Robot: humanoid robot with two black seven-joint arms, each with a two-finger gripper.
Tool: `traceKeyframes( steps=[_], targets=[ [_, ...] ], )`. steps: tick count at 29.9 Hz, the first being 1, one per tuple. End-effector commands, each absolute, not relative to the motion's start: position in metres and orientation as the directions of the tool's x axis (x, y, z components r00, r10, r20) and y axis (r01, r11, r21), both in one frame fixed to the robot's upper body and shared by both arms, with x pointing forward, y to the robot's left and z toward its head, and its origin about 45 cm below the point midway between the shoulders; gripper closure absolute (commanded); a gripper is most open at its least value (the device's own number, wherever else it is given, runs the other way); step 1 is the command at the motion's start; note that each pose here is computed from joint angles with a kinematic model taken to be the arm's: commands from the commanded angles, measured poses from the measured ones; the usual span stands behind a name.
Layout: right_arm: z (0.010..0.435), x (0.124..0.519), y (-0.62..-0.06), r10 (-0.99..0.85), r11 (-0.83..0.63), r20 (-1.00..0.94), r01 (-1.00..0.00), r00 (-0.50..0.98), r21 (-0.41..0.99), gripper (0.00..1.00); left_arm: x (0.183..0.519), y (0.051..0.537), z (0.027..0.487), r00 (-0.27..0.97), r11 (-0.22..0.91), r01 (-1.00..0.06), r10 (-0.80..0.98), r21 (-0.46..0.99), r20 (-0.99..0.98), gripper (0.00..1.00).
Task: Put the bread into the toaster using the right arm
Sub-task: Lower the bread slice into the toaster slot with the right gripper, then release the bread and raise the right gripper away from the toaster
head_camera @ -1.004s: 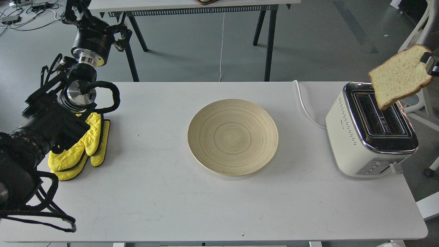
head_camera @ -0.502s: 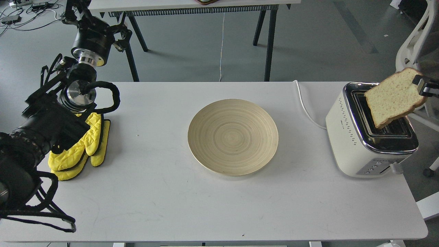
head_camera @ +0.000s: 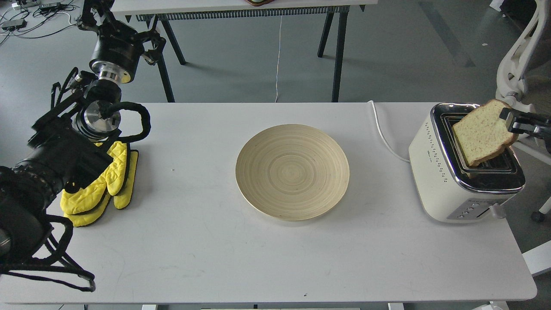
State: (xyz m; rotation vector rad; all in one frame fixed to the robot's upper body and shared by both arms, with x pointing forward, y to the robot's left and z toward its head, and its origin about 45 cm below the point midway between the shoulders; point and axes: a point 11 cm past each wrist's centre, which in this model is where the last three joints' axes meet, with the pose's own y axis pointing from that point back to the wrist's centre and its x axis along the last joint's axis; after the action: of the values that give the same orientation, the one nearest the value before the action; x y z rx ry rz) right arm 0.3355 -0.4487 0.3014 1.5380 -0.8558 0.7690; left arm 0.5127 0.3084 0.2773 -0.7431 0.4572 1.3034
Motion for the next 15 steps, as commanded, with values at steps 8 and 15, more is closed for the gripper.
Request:
traceKeyframes(
  steps=[8, 15],
  targets=[
    [0.298, 0.338, -0.443, -0.113, -0.094, 0.847, -0.854, 0.519, 0.511, 0.41, 0.513, 0.308, 0.277, 0.226, 0.087, -0.969, 0.693, -0.232, -0.685, 0.0],
    [0.307, 0.35, -0.427, -0.123, -0.143, 0.865, -0.871, 0.487, 0.47, 0.01, 0.513, 0.308, 0.277, 0.226, 0.087, -0.969, 0.693, -0.232, -0.685, 0.0]
  ],
)
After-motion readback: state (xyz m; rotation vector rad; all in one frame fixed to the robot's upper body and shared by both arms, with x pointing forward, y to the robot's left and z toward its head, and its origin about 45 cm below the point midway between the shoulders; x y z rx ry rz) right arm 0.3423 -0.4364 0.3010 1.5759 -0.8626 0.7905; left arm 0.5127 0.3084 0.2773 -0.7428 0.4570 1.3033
